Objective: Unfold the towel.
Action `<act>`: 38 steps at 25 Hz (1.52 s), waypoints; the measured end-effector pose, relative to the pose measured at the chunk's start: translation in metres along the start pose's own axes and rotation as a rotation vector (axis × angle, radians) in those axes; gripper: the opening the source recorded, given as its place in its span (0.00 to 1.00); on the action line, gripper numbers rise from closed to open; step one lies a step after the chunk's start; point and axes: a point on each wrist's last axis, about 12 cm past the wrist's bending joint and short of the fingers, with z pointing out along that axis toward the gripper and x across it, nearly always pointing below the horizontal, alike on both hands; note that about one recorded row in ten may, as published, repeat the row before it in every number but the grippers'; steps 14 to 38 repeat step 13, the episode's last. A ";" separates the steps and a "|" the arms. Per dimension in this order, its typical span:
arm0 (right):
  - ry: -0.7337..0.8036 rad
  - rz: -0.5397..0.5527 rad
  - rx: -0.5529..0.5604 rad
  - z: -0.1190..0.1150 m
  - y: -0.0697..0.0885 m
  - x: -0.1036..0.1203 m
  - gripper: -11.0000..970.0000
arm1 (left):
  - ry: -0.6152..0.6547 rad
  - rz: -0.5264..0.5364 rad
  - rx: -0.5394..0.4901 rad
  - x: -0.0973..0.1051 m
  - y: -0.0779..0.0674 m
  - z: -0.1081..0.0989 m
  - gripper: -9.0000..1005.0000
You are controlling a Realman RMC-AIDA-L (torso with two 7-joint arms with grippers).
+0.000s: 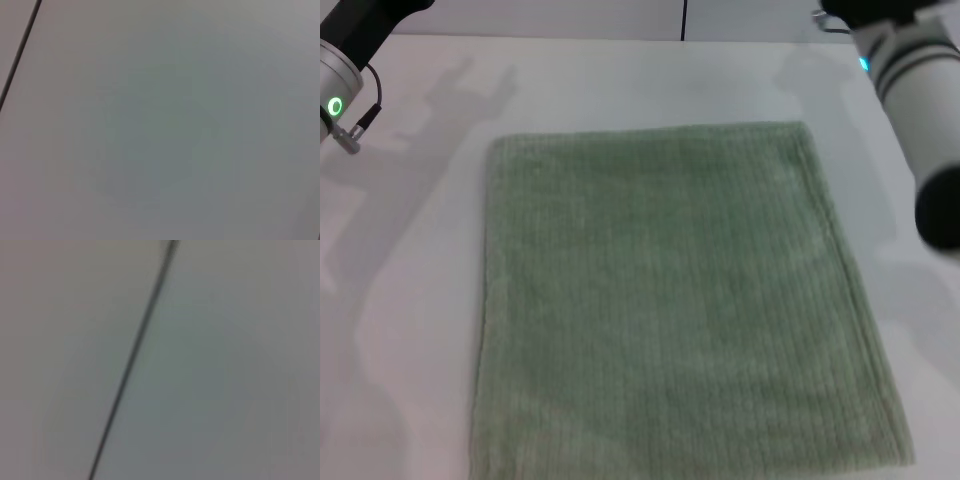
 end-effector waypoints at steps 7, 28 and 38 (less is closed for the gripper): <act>-0.231 0.210 0.089 -0.059 -0.045 0.051 0.01 | -0.013 0.003 -0.030 0.010 -0.004 -0.002 0.71; -0.253 0.278 0.126 -0.104 -0.091 0.094 0.01 | -0.057 0.066 -0.151 0.031 -0.007 -0.016 0.71; -0.253 0.278 0.126 -0.104 -0.091 0.094 0.01 | -0.057 0.066 -0.151 0.031 -0.007 -0.016 0.71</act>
